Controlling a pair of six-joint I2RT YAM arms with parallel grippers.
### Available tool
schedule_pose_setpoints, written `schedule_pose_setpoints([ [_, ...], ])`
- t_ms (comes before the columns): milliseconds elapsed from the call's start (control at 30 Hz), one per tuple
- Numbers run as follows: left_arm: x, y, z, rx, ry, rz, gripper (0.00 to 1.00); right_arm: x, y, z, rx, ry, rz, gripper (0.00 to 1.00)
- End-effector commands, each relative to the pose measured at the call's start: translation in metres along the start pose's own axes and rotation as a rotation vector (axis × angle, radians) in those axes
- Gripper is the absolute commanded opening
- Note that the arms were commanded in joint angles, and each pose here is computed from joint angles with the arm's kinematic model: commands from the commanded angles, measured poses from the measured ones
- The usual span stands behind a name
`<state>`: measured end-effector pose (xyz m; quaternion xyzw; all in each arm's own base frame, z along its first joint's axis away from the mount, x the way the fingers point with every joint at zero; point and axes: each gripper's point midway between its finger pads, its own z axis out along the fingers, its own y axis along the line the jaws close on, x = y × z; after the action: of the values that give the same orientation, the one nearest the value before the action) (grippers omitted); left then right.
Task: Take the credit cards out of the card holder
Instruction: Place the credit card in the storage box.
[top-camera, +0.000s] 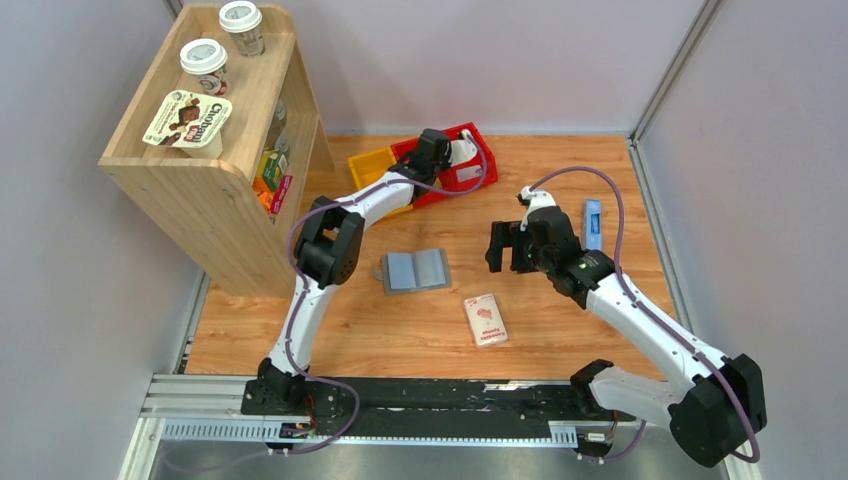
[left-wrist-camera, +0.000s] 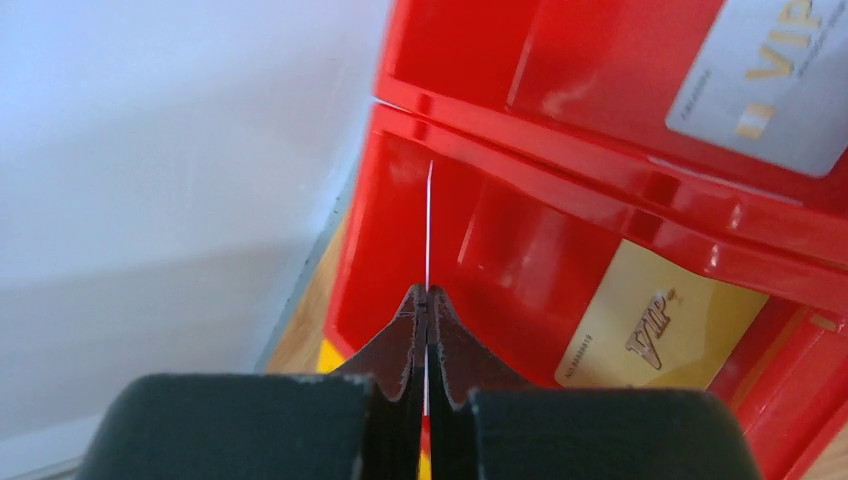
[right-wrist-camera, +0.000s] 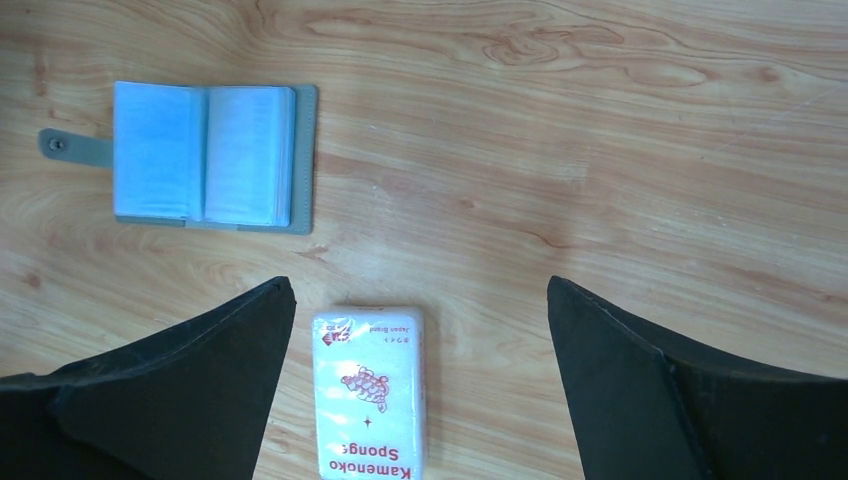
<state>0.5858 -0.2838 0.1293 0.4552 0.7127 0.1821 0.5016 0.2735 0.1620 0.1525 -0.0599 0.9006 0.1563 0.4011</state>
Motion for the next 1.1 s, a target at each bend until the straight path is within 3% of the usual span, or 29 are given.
schedule_pose_setpoints([
  [0,0.001,0.003,0.009,-0.034,0.017,0.092,0.0,-0.011,-0.012,-0.004,0.054,-0.045,-0.025,1.0],
  [200,0.015,-0.023,0.015,0.043,0.039,0.1,0.02,-0.009,-0.016,0.001,0.072,-0.037,-0.025,1.0],
  [433,0.006,-0.018,-0.003,0.072,0.045,0.036,0.39,-0.011,-0.017,0.004,0.075,-0.041,-0.021,1.0],
  [633,-0.012,-0.004,-0.021,0.061,0.005,-0.042,0.49,-0.011,-0.017,0.003,0.072,-0.048,-0.019,1.0],
  [767,-0.035,0.027,-0.046,-0.001,-0.041,-0.194,0.53,-0.012,-0.015,0.001,0.062,-0.057,-0.018,1.0],
  [933,-0.048,0.057,-0.095,-0.04,-0.042,-0.506,0.55,-0.012,-0.008,0.003,0.022,-0.051,-0.024,1.0],
  [1067,-0.043,0.044,-0.137,0.05,-0.031,-0.733,0.58,-0.007,-0.001,0.01,-0.01,-0.014,-0.018,1.0],
])
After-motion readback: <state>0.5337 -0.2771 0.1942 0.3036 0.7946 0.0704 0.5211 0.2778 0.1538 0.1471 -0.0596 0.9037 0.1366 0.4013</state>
